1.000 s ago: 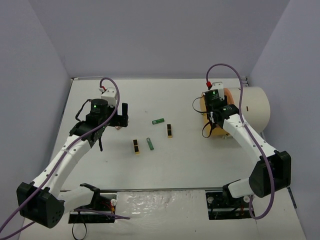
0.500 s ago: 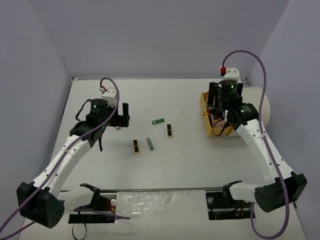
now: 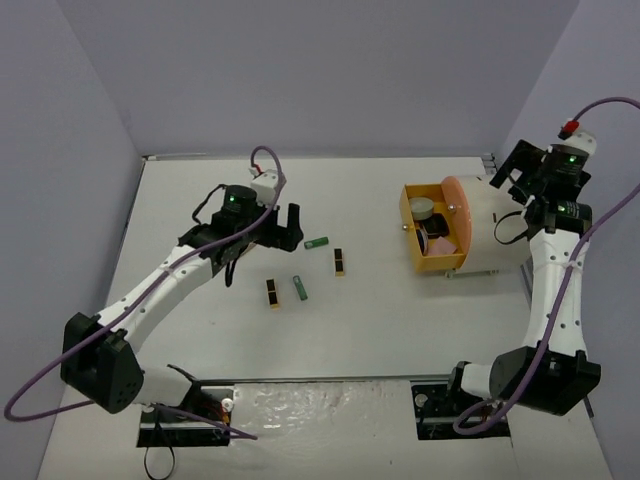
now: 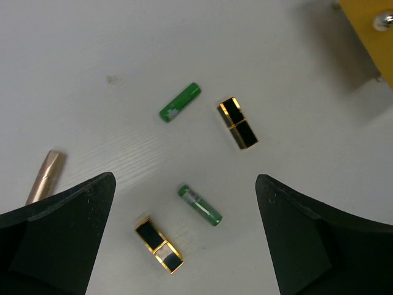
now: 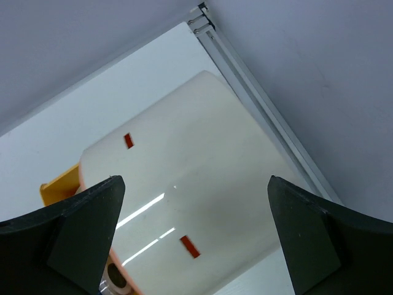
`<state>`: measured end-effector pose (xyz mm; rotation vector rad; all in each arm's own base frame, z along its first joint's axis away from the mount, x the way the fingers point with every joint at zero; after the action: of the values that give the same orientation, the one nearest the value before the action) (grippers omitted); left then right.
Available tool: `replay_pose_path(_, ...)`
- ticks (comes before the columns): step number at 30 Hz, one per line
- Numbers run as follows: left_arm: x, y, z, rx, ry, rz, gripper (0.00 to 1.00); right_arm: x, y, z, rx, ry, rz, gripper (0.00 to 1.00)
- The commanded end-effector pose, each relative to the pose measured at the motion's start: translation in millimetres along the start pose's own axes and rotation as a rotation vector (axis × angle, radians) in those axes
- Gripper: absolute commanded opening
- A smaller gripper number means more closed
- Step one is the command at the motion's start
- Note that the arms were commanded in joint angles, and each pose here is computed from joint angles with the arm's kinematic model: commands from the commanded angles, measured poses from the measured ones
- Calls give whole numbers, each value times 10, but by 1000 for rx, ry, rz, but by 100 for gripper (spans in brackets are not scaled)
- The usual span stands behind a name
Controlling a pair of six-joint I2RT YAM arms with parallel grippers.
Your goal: Organize the makeup
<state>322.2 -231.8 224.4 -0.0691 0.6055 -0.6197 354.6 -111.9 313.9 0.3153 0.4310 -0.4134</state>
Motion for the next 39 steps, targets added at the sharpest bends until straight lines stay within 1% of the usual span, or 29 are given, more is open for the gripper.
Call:
replay_pose_path(1,146,-509,647,125,-190,-160,97,111,46,156,141,25,185,100)
replay_pose_path(2,221,-623,707,135,-205,-197,97,143,-37,178,160,25,169,100)
replay_pose_path(3,351,-700,717,142,-208,-233,97,159,-71,197,168,19,159,100)
replay_pose_path(5,476,-833,750,162,-214,-276,97,198,-94,217,175,16,158,100)
replay_pose_path(10,868,-1068,729,232,-197,-377,97,369,-167,211,211,26,158,100)
replay_pose_path(12,979,-1151,746,248,-206,-416,94,401,-148,179,221,38,180,100)
replay_pose_path(14,1030,-1216,784,260,-222,-436,89,420,-133,143,225,49,193,100)
replay_pose_path(19,1256,-1449,767,303,-242,-521,67,491,-101,3,228,91,229,100)
replay_pose_path(23,1361,-1609,795,340,-258,-564,59,529,-37,-97,238,133,283,100)
replay_pose_path(29,1527,-1813,805,348,-277,-621,56,532,24,-168,250,162,323,100)
replay_pose_path(39,1670,-2084,815,362,-299,-681,54,552,22,-277,286,197,320,100)
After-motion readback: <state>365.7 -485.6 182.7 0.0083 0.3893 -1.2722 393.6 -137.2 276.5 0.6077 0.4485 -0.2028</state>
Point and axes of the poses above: each gripper's point midway between its finger pads, its own x axis out along the fingers, its own y axis along the line the jaws close on, z = x × y, the point moved 2 cm from there along -x, back along the fingers, and after that the axes turned 1 degree about -x, right-handed, at the moved point
